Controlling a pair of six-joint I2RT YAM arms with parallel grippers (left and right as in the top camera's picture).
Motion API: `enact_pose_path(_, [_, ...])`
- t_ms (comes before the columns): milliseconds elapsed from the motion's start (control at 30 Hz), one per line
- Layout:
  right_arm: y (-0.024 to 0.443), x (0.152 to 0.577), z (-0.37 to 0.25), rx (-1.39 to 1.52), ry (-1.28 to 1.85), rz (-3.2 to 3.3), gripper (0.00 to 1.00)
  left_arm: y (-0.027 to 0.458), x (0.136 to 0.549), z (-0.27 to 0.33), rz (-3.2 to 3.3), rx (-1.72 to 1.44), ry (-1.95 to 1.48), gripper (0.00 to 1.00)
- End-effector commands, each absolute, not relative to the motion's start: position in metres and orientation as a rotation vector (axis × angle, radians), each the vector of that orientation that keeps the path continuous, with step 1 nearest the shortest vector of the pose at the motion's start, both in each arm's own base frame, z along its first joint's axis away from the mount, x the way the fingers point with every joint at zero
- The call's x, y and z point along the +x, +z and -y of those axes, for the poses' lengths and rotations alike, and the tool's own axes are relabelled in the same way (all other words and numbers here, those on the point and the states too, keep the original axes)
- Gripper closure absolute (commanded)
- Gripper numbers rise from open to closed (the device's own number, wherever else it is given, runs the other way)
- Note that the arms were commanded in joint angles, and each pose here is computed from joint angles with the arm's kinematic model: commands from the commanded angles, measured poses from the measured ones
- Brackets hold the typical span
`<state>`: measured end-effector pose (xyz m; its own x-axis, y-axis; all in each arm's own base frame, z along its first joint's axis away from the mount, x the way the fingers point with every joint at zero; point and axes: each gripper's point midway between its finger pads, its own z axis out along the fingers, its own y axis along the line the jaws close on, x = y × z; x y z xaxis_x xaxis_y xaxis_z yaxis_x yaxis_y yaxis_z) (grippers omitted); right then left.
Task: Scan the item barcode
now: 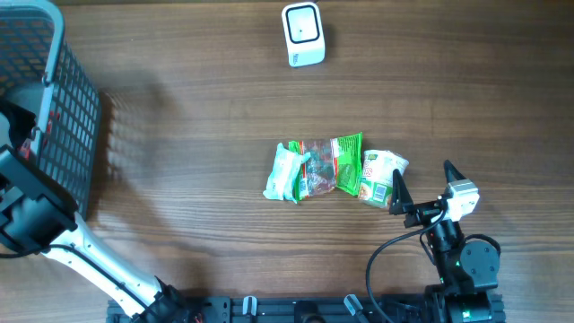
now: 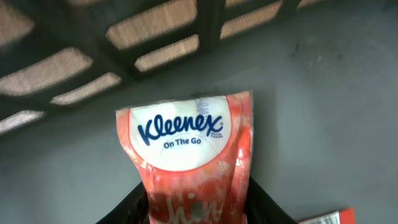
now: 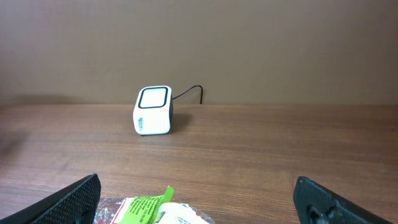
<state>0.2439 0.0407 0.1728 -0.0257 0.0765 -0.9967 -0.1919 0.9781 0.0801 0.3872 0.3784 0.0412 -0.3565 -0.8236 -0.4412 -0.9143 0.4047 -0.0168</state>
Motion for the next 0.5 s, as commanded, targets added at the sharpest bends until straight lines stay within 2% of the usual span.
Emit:
enact_pose_path(0, [0.174, 0.244, -0.038, -0.076, 0.210, -1.578, 0.00, 0.103, 0.387, -0.379, -2.240, -1.393, 0.343, 0.64])
enact_pose_path(100, [0.174, 0.244, -0.038, -0.076, 0.210, -1.578, 0.00, 0.134, 0.372, -0.366, -2.279, -1.354, 0.354, 0.64])
enact_pose_path(233, [0.174, 0.244, -0.038, -0.076, 0.210, -1.578, 0.00, 0.119, 0.360, -0.336, -2.542, -1.147, 0.258, 0.60])
enact_pose_path(333, [0.174, 0.244, -0.038, -0.077, 0.210, -1.578, 0.00, 0.112, 0.365, -0.305, -2.700, -0.846, 0.074, 0.59])
enact_pose_path(467, [0.174, 0.244, -0.038, -0.076, 0.211, -1.578, 0.00, 0.106, 0.356, -0.298, -2.769, -0.774, 0.060, 0.53])
